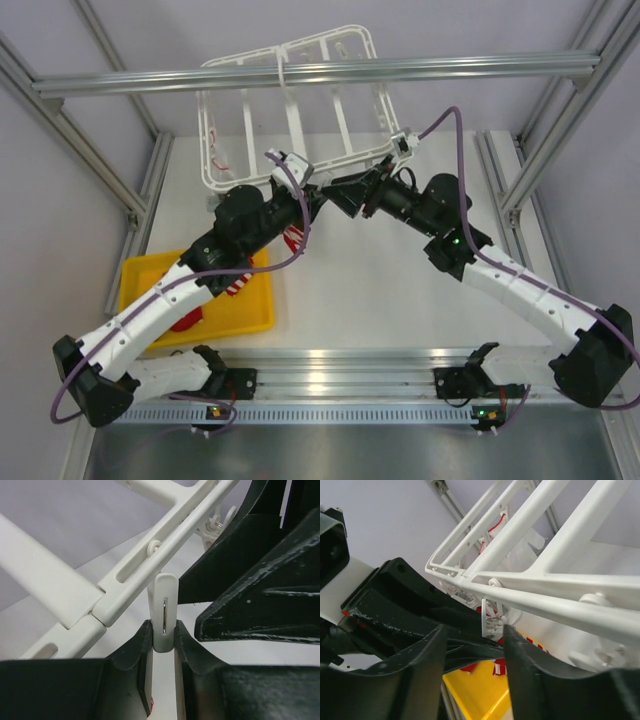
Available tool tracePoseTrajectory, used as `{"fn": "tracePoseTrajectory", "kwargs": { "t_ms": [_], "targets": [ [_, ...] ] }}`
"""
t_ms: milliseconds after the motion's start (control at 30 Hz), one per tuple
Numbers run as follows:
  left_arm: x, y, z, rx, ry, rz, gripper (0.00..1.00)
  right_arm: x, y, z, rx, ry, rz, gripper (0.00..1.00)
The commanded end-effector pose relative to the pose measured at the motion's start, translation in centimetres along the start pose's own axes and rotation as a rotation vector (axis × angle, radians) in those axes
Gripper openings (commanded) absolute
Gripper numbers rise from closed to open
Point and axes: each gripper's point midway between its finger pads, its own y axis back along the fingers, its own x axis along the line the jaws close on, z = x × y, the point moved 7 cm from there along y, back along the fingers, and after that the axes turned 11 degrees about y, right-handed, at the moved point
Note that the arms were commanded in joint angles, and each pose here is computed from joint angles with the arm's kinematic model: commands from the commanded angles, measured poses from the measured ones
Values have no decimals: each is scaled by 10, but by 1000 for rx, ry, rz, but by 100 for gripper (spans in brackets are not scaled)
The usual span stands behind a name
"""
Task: Clip the socks to the hanger
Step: Open the clamp at the hanger.
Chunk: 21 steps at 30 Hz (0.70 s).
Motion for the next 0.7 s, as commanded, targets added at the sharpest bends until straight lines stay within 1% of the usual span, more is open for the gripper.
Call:
{"fn": "tracePoseTrajectory", "kwargs": {
  "t_ms": [0,33,100,267,367,433,533,667],
  "targets": [
    [-10,5,21,-90,2,-70,0,13,6,27,-74,28,-6,53],
    [-11,6,18,-82,26,-74,0,13,8,29,-83,26,-12,58],
    [-12,8,16,-75,38,-81,0,14,9,33,-92,21,-18,62],
    [-16,14,15,-94,51,-123,0,14,9,35,-71,-23,-32,65],
    [-19,16,15,-104,52,-154,0,9,5,30,-51,-60,-51,65],
    [-21,17,16,-104,51,-168,0,10,3,26,-41,-78,-30,62],
    [-22,18,15,-100,40,-184,0,13,0,27,-52,-131,-1,61],
    [-22,18,12,-93,34,-191,0,17,-3,30,-76,-155,36,61]
  ]
}}
